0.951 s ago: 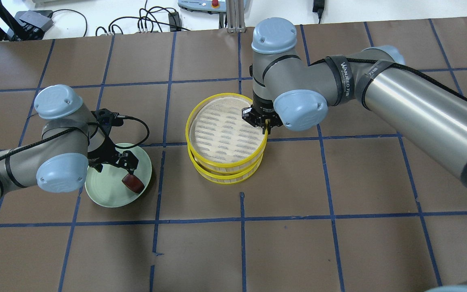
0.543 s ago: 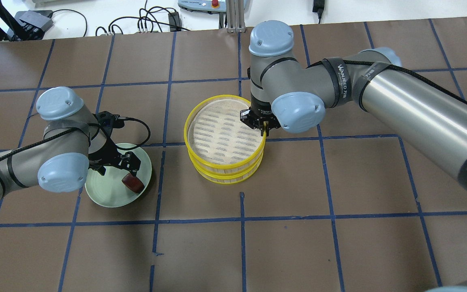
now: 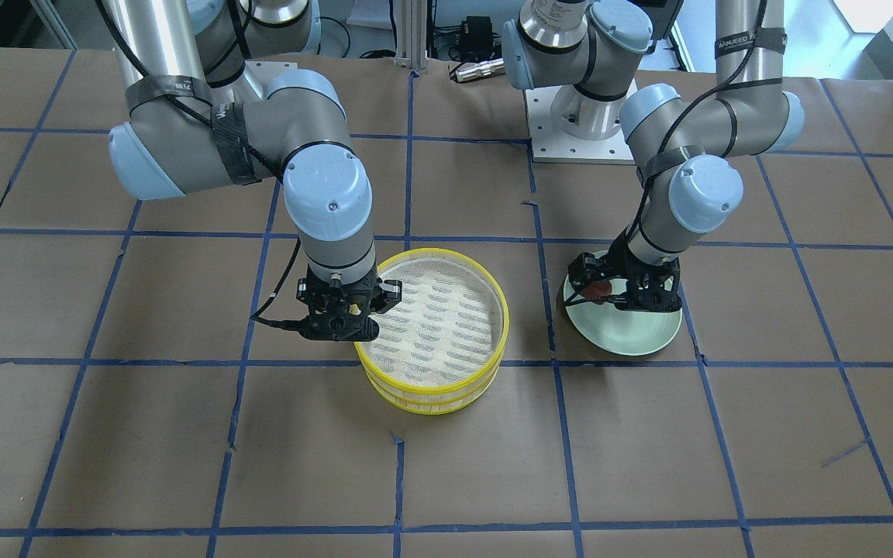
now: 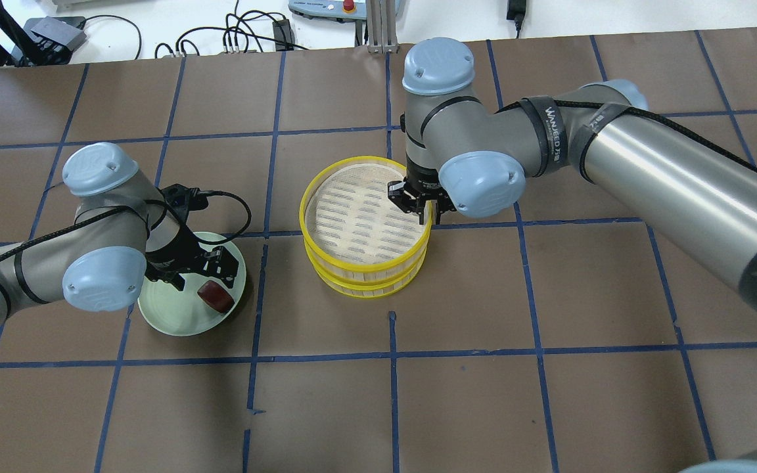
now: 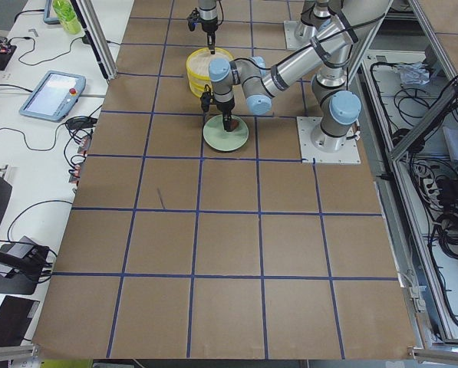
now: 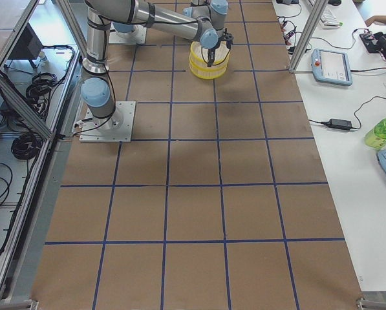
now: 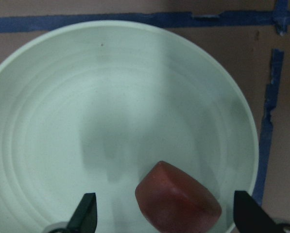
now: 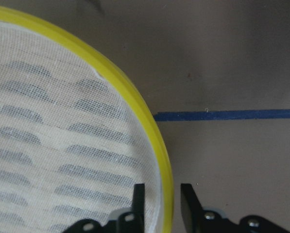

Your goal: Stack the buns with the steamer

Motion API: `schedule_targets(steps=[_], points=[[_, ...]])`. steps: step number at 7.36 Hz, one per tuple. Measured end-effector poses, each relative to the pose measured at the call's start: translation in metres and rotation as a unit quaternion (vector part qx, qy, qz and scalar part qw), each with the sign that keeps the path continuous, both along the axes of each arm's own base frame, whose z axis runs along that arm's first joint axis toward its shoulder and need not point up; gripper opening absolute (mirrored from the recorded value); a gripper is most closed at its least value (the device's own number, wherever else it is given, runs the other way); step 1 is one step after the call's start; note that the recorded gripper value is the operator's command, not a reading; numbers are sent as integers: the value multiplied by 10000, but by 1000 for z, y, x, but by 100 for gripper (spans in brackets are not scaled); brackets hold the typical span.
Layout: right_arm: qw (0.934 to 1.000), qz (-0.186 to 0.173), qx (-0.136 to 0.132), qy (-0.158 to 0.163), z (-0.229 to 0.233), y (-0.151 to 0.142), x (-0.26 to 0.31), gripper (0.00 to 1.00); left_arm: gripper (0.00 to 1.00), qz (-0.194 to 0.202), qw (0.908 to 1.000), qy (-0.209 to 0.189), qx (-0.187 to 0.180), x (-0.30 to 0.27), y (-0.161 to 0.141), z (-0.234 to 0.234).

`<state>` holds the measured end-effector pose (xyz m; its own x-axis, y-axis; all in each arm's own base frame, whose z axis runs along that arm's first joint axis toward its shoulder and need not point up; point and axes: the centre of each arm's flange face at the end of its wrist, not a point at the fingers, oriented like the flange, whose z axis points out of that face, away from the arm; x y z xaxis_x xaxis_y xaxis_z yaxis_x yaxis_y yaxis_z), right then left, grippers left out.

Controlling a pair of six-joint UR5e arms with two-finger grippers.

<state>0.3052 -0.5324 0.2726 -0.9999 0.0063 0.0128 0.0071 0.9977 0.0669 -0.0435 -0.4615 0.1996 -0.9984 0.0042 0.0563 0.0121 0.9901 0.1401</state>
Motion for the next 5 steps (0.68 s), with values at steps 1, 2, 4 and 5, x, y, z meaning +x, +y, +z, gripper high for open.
schedule_targets(steps=[1,2,4,5], points=[[10000,13,-13,-4,3,0,0,100,1,-11,10000,6,6,0,0,-1],[10000,19,-84,-19,15,-2,-2,100,0,-32,10000,15,-7,0,-1,0],[9996,-163,-222,-25,79,-6,-36,100,0,-90,9999,13,-147,-3,-7,10],[9992,-344,-205,-29,118,-4,-73,100,0,-111,9994,3,-324,-6,-15,25]])
